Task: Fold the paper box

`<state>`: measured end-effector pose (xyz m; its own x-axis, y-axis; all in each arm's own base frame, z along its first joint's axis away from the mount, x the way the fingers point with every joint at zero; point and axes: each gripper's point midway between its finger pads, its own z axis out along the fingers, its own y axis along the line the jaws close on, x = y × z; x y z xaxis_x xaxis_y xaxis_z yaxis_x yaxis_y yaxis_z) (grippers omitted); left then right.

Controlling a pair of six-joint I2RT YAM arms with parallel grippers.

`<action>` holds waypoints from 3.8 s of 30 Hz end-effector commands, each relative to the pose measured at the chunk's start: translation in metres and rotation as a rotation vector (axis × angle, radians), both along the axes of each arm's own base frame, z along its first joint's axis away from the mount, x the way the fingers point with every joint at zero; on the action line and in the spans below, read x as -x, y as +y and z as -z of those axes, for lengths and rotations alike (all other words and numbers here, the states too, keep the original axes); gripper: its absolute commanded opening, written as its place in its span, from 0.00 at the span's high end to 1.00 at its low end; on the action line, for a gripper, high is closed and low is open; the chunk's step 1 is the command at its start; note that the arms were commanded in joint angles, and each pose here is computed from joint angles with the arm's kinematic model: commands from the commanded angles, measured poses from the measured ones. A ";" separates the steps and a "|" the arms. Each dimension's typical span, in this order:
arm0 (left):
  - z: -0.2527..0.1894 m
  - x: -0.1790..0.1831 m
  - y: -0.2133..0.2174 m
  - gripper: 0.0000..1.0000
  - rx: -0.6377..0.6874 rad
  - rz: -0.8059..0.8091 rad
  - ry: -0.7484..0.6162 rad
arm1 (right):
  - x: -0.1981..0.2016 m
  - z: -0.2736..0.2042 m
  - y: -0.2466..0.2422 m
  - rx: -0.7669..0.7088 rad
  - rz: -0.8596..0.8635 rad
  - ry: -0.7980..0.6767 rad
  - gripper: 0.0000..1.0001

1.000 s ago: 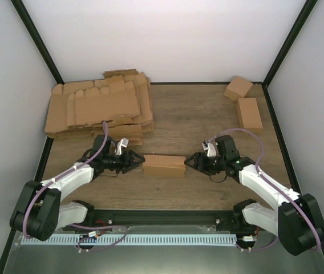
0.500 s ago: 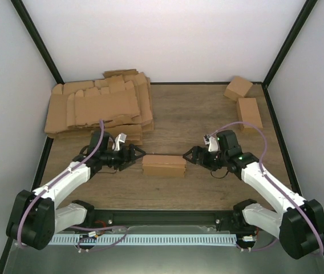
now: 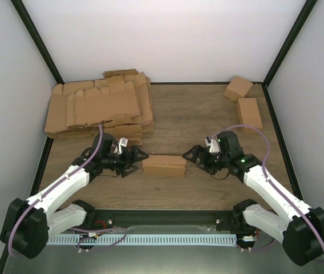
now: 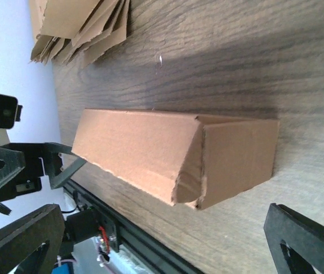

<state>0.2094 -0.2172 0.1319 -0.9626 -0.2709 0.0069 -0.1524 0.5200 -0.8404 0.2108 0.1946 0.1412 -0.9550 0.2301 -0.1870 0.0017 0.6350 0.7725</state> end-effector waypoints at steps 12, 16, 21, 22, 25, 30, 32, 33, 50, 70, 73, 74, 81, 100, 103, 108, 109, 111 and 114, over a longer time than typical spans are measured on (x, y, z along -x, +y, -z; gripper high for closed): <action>-0.003 -0.001 0.004 0.20 0.134 -0.318 0.103 | 0.009 0.010 0.008 -0.133 0.286 0.217 0.25; 0.004 -0.003 0.001 0.31 0.154 -0.317 0.104 | 0.004 0.013 0.012 -0.133 0.272 0.203 0.33; 0.011 -0.008 -0.003 0.38 0.108 -0.282 0.090 | -0.003 0.020 0.010 -0.090 0.288 0.193 0.45; 0.012 -0.009 -0.003 0.38 0.106 -0.278 0.087 | -0.003 0.021 0.010 -0.088 0.291 0.193 0.45; 0.013 -0.011 -0.004 0.41 0.105 -0.280 0.083 | -0.004 0.022 0.011 -0.092 0.292 0.199 0.45; 0.018 -0.014 -0.005 0.46 0.101 -0.276 0.088 | -0.004 0.025 0.011 -0.093 0.294 0.205 0.55; 0.022 -0.014 -0.006 0.51 0.094 -0.271 0.091 | -0.003 0.029 0.010 -0.089 0.295 0.213 0.57; 0.024 -0.015 -0.005 0.53 0.087 -0.273 0.091 | -0.001 0.031 0.010 -0.087 0.298 0.222 0.59; 0.044 -0.011 0.001 0.66 0.051 -0.292 0.113 | 0.015 0.077 0.001 -0.035 0.318 0.311 0.78; 0.051 -0.006 0.003 0.68 0.021 -0.278 0.124 | 0.031 0.111 -0.016 0.076 0.310 0.320 0.77; 0.042 -0.011 0.004 0.64 -0.010 -0.264 0.085 | 0.018 0.094 -0.018 0.109 0.312 0.256 0.68; 0.036 -0.014 0.003 0.62 -0.024 -0.255 0.063 | 0.013 0.086 -0.019 0.121 0.311 0.224 0.64; -0.001 -0.032 0.013 0.50 -0.100 -0.162 -0.044 | -0.016 0.030 -0.028 0.217 0.289 0.006 0.29; -0.032 -0.028 -0.033 0.96 0.156 0.217 -0.193 | -0.015 -0.036 0.071 -0.257 -0.235 -0.182 0.99; -0.016 -0.020 -0.034 0.96 0.152 0.203 -0.162 | -0.019 -0.032 0.071 -0.287 -0.279 -0.168 0.99; 0.005 -0.010 -0.036 0.96 0.143 0.209 -0.143 | -0.027 -0.009 0.063 -0.263 -0.282 -0.118 0.99; 0.012 -0.010 -0.036 0.96 0.135 0.211 -0.130 | -0.029 -0.005 0.060 -0.262 -0.277 -0.110 0.99; 0.021 -0.008 -0.036 0.96 0.125 0.213 -0.111 | -0.030 0.003 0.056 -0.256 -0.268 -0.094 0.99; 0.031 -0.006 -0.032 0.96 0.102 0.204 -0.098 | -0.031 0.014 0.051 -0.238 -0.258 -0.075 0.99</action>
